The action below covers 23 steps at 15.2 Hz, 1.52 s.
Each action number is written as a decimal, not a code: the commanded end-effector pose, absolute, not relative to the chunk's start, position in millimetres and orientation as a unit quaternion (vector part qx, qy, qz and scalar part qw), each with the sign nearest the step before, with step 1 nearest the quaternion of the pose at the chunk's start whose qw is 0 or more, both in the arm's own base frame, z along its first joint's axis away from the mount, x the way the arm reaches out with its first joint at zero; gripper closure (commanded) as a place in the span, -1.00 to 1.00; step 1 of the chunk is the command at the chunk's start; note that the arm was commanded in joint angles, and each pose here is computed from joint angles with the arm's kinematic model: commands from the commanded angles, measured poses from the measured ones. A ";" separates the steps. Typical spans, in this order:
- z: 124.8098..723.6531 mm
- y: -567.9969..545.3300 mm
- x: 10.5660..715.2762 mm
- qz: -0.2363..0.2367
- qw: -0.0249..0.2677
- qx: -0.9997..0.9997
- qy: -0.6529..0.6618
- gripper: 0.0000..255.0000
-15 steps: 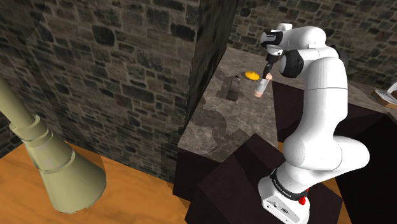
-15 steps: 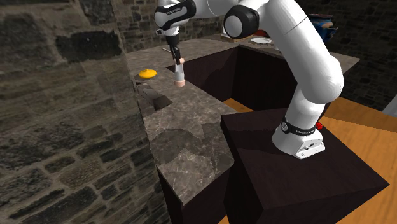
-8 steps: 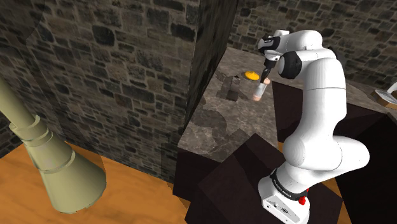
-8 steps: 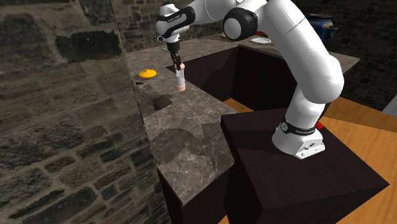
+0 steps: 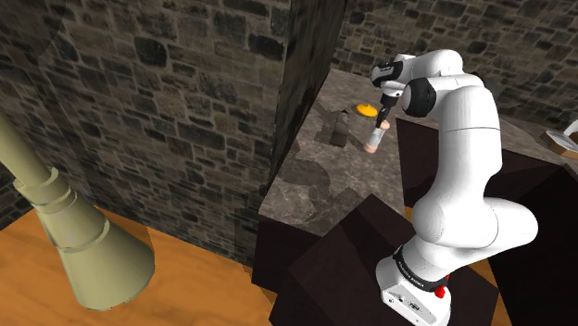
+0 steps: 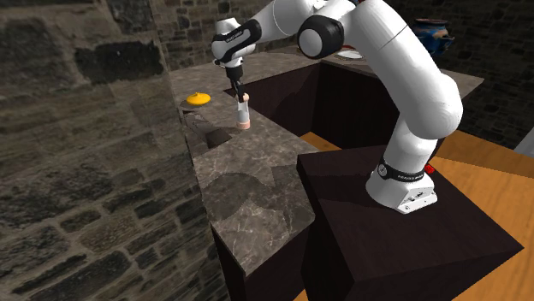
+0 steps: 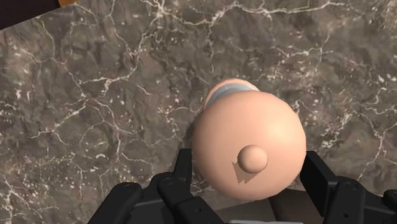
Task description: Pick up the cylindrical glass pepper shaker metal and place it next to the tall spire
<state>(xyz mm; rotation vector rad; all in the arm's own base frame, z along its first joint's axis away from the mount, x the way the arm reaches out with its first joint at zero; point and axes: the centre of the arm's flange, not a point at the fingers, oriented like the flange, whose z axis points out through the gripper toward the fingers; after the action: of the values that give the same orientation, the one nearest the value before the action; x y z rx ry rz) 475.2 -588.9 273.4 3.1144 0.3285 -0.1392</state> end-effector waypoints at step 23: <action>305.5 -589.4 480.1 -0.044 0.004 0.994 0.105 -1.00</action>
<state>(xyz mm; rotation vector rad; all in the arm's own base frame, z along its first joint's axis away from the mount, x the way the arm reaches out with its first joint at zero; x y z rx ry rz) 479.9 -589.5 303.8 3.1131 0.3286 -0.1378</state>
